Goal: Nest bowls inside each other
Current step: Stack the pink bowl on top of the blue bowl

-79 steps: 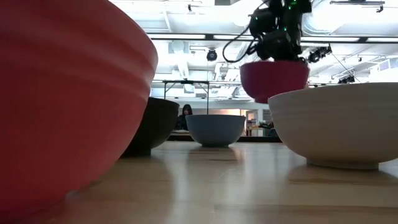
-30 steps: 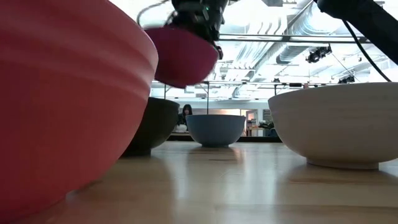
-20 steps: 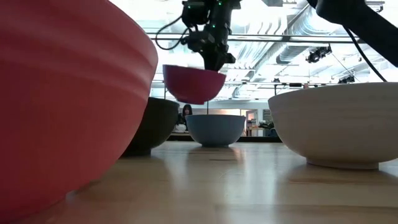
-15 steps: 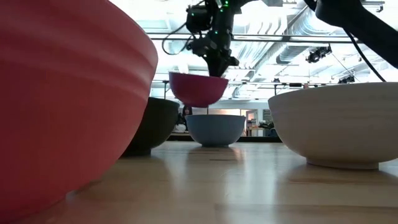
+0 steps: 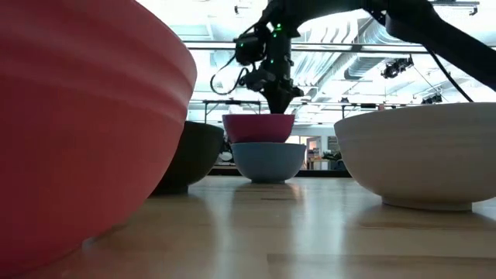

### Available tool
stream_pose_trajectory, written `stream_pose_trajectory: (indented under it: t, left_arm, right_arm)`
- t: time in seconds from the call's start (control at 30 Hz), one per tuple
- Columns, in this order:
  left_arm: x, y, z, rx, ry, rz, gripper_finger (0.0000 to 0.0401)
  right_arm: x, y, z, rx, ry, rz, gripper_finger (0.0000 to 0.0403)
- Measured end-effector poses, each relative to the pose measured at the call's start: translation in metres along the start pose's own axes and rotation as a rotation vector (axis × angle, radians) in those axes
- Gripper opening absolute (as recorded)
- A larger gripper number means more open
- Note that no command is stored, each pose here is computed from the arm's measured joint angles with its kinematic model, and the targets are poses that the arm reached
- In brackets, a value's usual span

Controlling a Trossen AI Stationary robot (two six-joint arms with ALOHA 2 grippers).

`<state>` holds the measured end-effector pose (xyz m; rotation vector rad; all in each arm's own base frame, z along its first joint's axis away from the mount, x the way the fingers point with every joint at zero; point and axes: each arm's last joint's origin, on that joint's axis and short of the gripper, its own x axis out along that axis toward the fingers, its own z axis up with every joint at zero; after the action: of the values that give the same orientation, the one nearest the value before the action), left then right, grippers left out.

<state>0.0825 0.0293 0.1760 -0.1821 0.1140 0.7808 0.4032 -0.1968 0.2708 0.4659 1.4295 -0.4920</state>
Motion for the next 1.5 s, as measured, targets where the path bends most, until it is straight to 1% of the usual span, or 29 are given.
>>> stream_pose_trajectory:
  t: [0.17,0.27,0.63,0.9,1.17,1.27,1.5]
  left_arm:
    - [0.000,0.000,0.000,0.000,0.002,-0.007,0.0197]
    - [0.000,0.000,0.000,0.001,0.003,-0.011,0.0197]
    - [0.000,0.000,0.000,0.011,0.003,-0.011,0.0197]
    - [0.000,-0.001,0.000,0.011,0.008,-0.029,0.0197]
    - [0.000,-0.001,0.000,0.012,0.008,-0.029,0.0197]
    - [0.000,-0.001,0.000,0.012,0.008,-0.029,0.0197]
    - [0.000,-0.001,0.000,0.012,0.008,-0.029,0.0197]
  right_arm:
    - [0.017,0.000,0.000,-0.026,0.088,-0.010,0.0000]
    - [0.024,-0.001,0.001,-0.031,0.107,-0.016,0.0000]
    - [0.026,0.002,0.003,-0.042,0.105,0.028,0.0000]
    - [0.036,0.009,0.007,-0.078,0.102,0.076,0.0000]
    - [0.038,0.011,0.007,-0.082,0.104,0.078,0.0001]
    - [0.038,0.013,0.007,-0.080,0.111,0.118,0.0019]
    - [0.036,0.013,0.006,-0.091,0.110,0.135,0.0102]
